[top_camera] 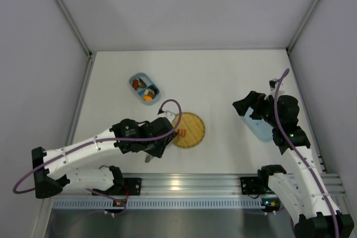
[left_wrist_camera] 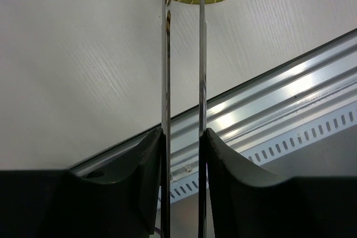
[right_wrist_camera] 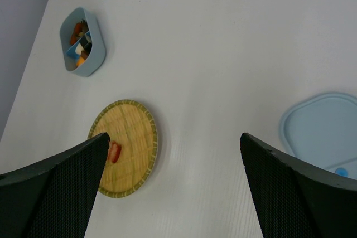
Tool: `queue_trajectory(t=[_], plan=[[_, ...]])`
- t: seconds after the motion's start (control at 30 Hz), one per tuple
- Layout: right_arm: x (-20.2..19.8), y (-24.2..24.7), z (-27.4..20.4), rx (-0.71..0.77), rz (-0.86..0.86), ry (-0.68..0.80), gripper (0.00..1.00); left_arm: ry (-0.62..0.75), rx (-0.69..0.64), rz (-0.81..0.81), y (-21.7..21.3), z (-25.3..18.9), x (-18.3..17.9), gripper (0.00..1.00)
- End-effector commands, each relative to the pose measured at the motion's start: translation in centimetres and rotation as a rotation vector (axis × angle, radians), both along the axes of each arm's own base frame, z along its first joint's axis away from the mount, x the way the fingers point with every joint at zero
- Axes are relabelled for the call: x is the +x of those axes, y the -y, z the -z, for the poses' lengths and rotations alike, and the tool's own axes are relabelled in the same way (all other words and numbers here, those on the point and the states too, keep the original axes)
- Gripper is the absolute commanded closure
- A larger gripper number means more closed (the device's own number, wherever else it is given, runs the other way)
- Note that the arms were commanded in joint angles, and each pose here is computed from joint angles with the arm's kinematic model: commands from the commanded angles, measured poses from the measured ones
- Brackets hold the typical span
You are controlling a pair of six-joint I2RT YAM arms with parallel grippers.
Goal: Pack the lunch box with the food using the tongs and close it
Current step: Pick up the fake food from the plate, then place the fake food in the packing box.
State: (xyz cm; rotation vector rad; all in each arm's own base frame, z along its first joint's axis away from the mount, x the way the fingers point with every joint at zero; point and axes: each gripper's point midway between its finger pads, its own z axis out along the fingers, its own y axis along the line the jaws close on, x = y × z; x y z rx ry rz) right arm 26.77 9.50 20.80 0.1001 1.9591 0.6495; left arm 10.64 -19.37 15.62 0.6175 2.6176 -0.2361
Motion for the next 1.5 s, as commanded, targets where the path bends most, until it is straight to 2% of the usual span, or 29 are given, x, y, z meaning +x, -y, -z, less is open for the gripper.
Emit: queue_trajectory(t=[0.0,0.4,0.77,0.97,1.13,1.23,1.3,1.33,1.43,1.47], plan=[[0.1,0.5,-0.4,-0.005,0.02,0.027,0.01,0.02,-0.007,-0.015,0.3,0.0,0.4,0.61],[0.1,0.6,-0.7,-0.009,0.024,0.03,0.01,0.038,-0.006,-0.028,0.1,-0.9,0.6,0.72],[0.2,0.6,-1.0,-0.011,0.021,0.036,0.01,0.087,-0.047,-0.04,-0.3,-4.1,1.1,0.73],[0.3,0.6,-1.2,-0.012,0.017,0.042,0.01,0.195,-0.045,-0.109,-1.2,-6.0,2.9,0.72],[0.4,0.4,-1.1,-0.006,0.008,0.039,0.01,0.347,0.007,-0.212,-2.4,-8.6,6.3,0.68],[0.5,0.2,-1.1,0.001,0.002,0.041,0.0,0.382,-0.023,-0.27,-2.9,-9.8,9.4,0.68],[0.5,0.2,-1.1,0.003,0.002,0.044,0.01,0.362,-0.042,-0.308,-4.0,-9.6,11.5,0.68],[0.5,0.2,-1.1,0.005,-0.001,0.041,0.0,0.357,-0.092,-0.309,-3.5,-9.8,12.5,0.68],[0.5,0.1,-1.0,0.008,-0.005,0.039,0.01,0.363,-0.091,-0.39,-5.4,-9.3,15.8,0.69],[0.5,0.0,-0.9,0.008,-0.006,0.038,0.01,0.365,-0.139,-0.393,-4.9,-9.5,16.9,0.68]])
